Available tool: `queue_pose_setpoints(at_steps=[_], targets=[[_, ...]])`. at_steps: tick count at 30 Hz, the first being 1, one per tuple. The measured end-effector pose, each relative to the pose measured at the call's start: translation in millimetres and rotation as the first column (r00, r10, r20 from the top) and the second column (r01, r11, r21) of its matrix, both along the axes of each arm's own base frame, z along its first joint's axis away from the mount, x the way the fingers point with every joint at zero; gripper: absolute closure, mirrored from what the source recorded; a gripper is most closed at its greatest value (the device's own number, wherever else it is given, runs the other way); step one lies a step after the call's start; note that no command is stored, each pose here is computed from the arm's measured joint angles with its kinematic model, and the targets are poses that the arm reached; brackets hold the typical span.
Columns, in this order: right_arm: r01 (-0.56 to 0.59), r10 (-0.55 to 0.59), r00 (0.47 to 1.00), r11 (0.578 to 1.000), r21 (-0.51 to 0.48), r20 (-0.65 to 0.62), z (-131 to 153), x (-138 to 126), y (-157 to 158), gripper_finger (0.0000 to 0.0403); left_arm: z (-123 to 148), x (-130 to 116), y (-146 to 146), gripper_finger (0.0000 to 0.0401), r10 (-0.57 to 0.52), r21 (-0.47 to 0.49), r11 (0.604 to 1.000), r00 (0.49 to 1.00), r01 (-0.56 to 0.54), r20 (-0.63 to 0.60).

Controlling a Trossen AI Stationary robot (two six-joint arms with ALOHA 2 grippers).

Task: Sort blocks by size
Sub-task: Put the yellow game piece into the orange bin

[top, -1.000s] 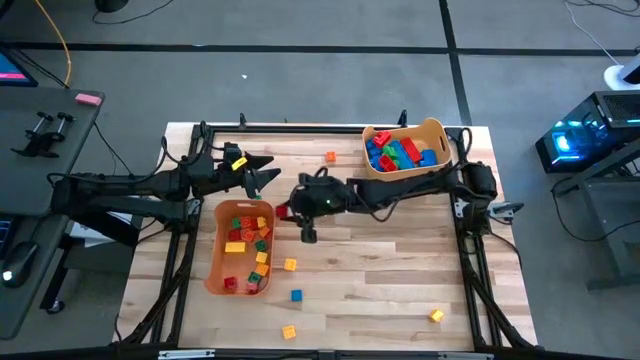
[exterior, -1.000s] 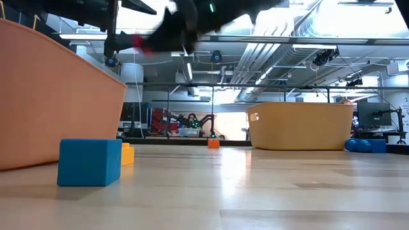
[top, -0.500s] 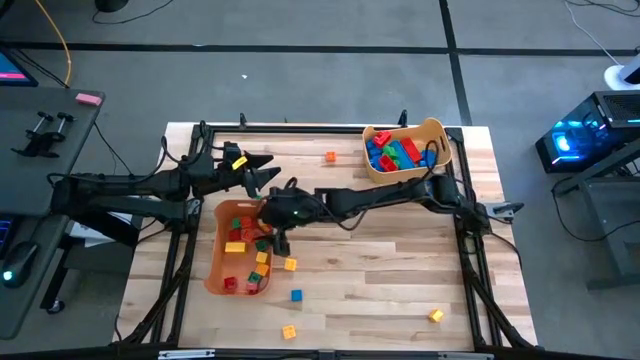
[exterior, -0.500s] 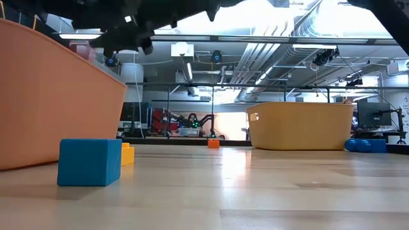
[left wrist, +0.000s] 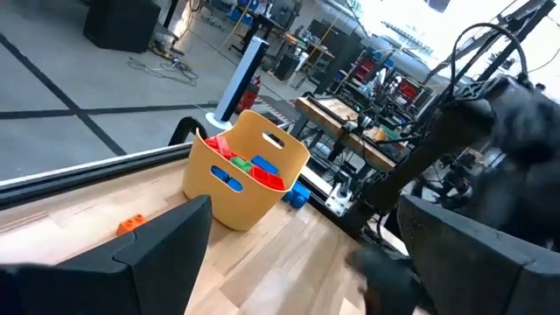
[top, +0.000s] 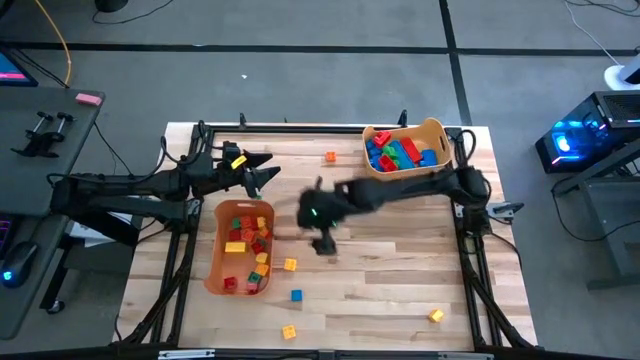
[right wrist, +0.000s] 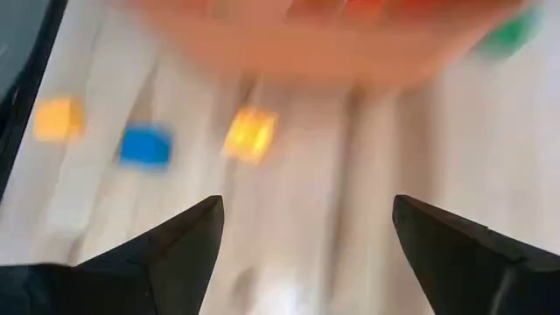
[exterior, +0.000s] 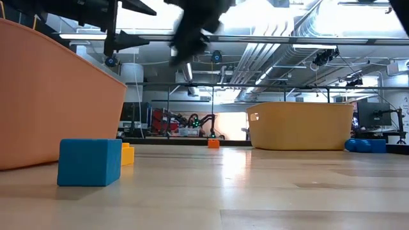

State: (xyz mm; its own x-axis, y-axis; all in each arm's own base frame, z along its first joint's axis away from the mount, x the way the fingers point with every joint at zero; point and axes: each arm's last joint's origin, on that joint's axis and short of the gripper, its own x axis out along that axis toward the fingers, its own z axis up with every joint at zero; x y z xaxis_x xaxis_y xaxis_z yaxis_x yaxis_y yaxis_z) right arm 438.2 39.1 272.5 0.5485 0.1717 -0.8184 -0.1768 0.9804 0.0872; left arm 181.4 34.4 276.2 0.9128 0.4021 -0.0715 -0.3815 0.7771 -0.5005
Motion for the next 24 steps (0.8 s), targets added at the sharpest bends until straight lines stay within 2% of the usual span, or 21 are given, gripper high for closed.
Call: queue_pose_setpoints(at_steps=[3, 6, 10, 12, 17, 20, 24], targets=[[0.037, -0.035, 0.998, 0.998, 0.058, -0.045, -36.8, -25.7, 16.5, 0.0076, -0.1, 0.0, 0.0, 0.0050, 0.000, 0.000, 1.000, 1.000, 0.000, -0.001], [0.112, -0.119, 0.993, 0.978, 0.177, 0.027, -71.7, -42.0, 34.0, 0.0076, -0.2, 0.0, -0.2, 0.0050, -0.001, -0.002, 1.000, 1.000, 0.001, -0.001], [0.202, -0.257, 0.953, 0.934, 0.295, 0.161, -103.6, -36.8, 56.8, 0.0076, -0.6, 0.1, -0.7, 0.0050, -0.004, -0.020, 1.000, 1.000, 0.004, 0.002], [0.229, -0.286, 0.938, 0.936, 0.266, 0.198, -112.5, -28.6, 66.2, 0.0076, -0.8, 0.1, -0.8, 0.0050, -0.005, -0.027, 1.000, 1.000, 0.005, 0.004], [0.250, -0.273, 0.931, 0.961, 0.121, 0.242, -129.0, 0.2, 80.3, 0.0076, -0.3, 0.3, -1.3, 0.0050, -0.018, -0.039, 0.999, 1.000, 0.019, 0.014], [0.261, -0.272, 0.931, 0.962, 0.077, 0.244, -134.2, 14.9, 85.8, 0.0076, -0.6, 0.5, -1.7, 0.0050, -0.032, -0.045, 0.998, 0.999, 0.032, 0.013], [0.237, -0.246, 0.949, 0.969, 0.068, 0.198, -148.8, 28.3, 90.6, 0.0076, -1.2, 0.6, -2.2, 0.0050, -0.048, -0.047, 0.998, 0.999, 0.048, 0.008]])
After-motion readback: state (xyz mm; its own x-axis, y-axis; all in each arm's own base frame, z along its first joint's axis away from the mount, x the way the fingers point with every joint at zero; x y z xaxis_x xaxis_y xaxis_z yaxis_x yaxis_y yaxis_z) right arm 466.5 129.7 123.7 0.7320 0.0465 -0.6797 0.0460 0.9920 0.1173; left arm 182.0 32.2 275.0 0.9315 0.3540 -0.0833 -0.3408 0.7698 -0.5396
